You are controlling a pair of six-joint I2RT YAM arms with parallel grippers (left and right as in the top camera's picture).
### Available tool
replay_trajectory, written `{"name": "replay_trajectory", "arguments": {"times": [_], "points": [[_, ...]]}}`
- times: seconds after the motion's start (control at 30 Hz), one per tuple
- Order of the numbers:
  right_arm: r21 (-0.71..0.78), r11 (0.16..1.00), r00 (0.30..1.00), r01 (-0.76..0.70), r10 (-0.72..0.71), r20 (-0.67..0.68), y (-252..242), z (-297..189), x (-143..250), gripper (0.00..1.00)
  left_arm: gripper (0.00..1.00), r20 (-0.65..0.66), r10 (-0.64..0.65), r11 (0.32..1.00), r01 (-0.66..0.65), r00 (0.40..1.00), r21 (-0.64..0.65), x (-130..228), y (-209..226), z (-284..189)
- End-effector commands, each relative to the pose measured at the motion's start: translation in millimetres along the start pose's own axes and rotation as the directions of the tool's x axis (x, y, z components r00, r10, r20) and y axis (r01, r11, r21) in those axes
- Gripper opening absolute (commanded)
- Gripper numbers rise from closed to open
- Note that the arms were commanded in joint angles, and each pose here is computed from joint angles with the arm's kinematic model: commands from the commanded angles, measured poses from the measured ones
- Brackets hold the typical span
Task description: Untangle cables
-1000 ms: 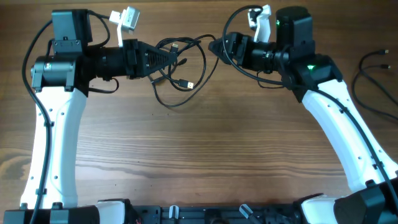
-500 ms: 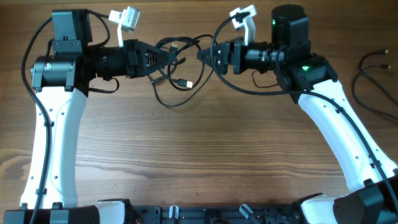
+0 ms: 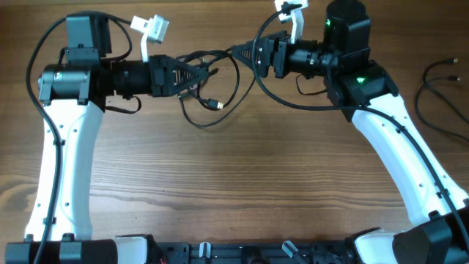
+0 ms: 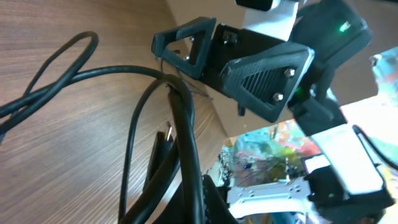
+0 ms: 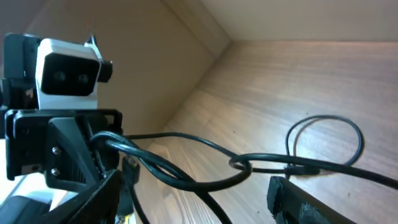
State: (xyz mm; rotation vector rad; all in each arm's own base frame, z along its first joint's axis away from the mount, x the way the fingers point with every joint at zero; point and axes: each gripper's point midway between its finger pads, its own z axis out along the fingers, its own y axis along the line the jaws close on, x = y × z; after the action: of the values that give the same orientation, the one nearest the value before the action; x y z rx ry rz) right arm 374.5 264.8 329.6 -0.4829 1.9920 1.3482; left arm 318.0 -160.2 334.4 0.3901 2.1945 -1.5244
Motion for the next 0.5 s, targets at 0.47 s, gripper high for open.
{"name": "replay_trajectory", "arguments": {"times": [0.47], "points": [[0.105, 0.994, 0.985, -0.039, 0.056, -0.164, -15, 14, 53, 0.78, 0.04, -0.105, 0.193, 0.980, -0.197, 0.975, -0.020, 29, 11, 6]]}}
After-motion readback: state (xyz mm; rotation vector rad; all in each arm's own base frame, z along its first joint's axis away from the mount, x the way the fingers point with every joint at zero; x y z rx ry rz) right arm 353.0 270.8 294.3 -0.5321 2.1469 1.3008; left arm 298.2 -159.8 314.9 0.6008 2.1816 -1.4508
